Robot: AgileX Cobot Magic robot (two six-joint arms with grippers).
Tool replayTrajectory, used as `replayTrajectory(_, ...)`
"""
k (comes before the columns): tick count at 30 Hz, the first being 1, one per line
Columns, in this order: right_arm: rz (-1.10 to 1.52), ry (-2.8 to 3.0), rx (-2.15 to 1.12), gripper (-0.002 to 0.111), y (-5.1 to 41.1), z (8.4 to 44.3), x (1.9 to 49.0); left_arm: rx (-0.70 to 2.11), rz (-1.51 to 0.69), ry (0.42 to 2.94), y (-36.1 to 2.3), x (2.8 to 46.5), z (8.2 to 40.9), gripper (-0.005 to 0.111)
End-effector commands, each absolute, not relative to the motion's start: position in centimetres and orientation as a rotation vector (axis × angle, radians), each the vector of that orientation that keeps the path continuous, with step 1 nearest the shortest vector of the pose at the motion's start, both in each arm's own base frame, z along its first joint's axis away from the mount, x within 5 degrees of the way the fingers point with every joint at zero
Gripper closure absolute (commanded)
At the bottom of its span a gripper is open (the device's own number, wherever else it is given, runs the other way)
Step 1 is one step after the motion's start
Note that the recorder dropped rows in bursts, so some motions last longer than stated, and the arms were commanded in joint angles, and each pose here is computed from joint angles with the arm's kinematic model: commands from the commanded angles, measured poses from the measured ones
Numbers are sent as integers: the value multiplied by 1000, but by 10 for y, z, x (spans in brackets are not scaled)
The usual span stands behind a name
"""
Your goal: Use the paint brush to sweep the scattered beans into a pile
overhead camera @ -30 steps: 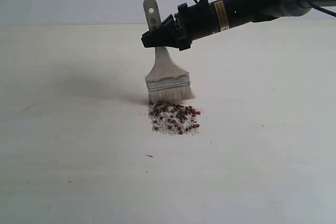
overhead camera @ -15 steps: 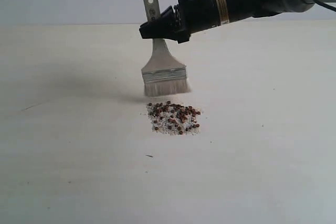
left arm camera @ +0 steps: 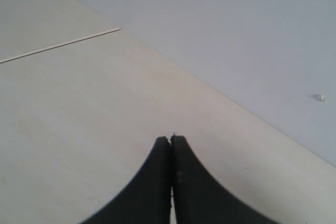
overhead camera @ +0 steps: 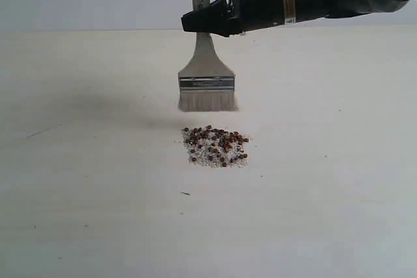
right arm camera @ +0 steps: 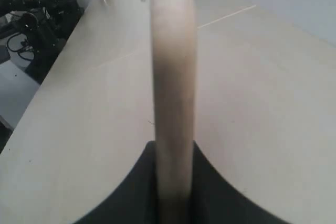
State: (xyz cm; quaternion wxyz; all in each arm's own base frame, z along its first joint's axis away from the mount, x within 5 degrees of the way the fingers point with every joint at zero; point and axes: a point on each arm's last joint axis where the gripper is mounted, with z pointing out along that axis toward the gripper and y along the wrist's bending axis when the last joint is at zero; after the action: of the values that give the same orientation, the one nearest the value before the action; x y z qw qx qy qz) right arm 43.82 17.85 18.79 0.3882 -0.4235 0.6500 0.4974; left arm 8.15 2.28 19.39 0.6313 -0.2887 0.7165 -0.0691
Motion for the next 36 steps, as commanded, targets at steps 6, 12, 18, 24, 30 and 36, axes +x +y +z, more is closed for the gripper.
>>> replayTrajectory(6, 1277, 1624, -758, 108, 130, 219, 404, -658, -160, 1629, 23, 81, 196, 107)
replayTrajectory(12, 1160, 1650, -544, 108, 118, 212, 369, -658, -160, 1629, 23, 81, 196, 107)
replayTrajectory(18, 966, 1767, -337, 108, 100, 190, 333, -658, -160, 1629, 23, 81, 196, 107)
replayTrajectory(24, 1110, 1859, -234, 108, 101, 185, 321, -658, -160, 1629, 23, 81, 196, 107)
replayTrajectory(30, 1105, 1827, -191, 108, 99, 194, 323, -658, -160, 1629, 23, 81, 196, 107)
replayTrajectory(36, 957, 1904, -270, 108, 96, 187, 323, -658, -160, 1629, 23, 81, 196, 107)
